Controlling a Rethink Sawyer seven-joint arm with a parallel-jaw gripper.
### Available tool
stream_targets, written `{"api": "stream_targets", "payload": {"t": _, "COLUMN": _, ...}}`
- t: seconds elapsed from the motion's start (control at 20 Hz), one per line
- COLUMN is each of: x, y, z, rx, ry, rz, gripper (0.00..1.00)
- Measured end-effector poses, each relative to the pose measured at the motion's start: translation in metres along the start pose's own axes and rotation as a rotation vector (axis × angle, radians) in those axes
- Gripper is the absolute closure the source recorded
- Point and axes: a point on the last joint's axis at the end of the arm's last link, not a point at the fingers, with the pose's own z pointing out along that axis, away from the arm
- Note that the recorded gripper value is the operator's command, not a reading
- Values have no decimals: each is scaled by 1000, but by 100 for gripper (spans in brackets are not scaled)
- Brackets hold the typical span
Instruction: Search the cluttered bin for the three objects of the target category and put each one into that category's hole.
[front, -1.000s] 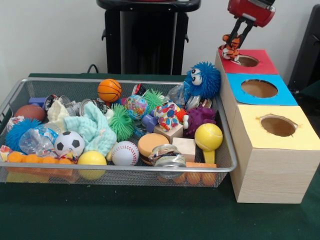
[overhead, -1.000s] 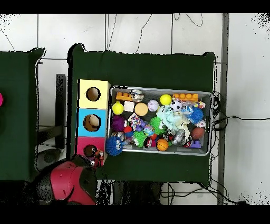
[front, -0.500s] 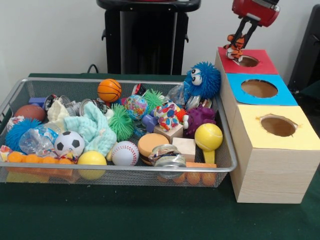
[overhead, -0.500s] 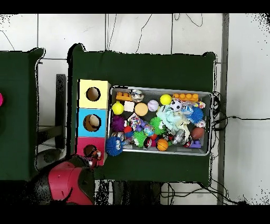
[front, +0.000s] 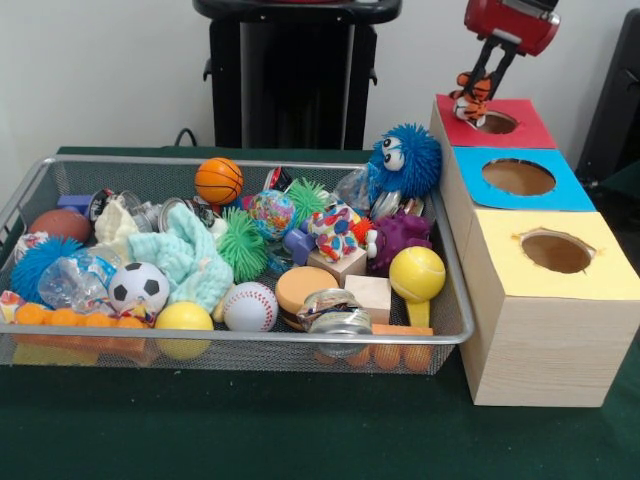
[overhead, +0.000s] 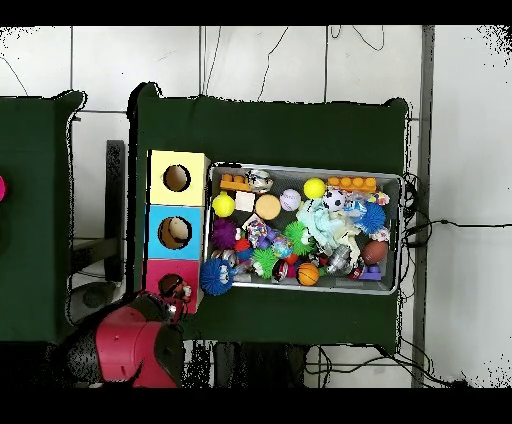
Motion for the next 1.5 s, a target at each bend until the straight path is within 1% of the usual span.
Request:
{"api": "stream_targets", "payload": {"t": 0.25, "x": -2, "y": 2, "z": 1, "rx": -12, "ry": -15, "rz": 18, "gripper": 100}}
{"api": "stream_targets", "payload": {"t": 1.2, "x": -6, "y": 7, "z": -2, "rx": -36, "ry": -6, "rz": 73, "gripper": 100}}
{"api": "stream_targets", "payload": {"t": 1.5, "x": -7, "y": 9, "z": -3, "rx": -41, "ry": -6, "rz": 83, "gripper": 100}}
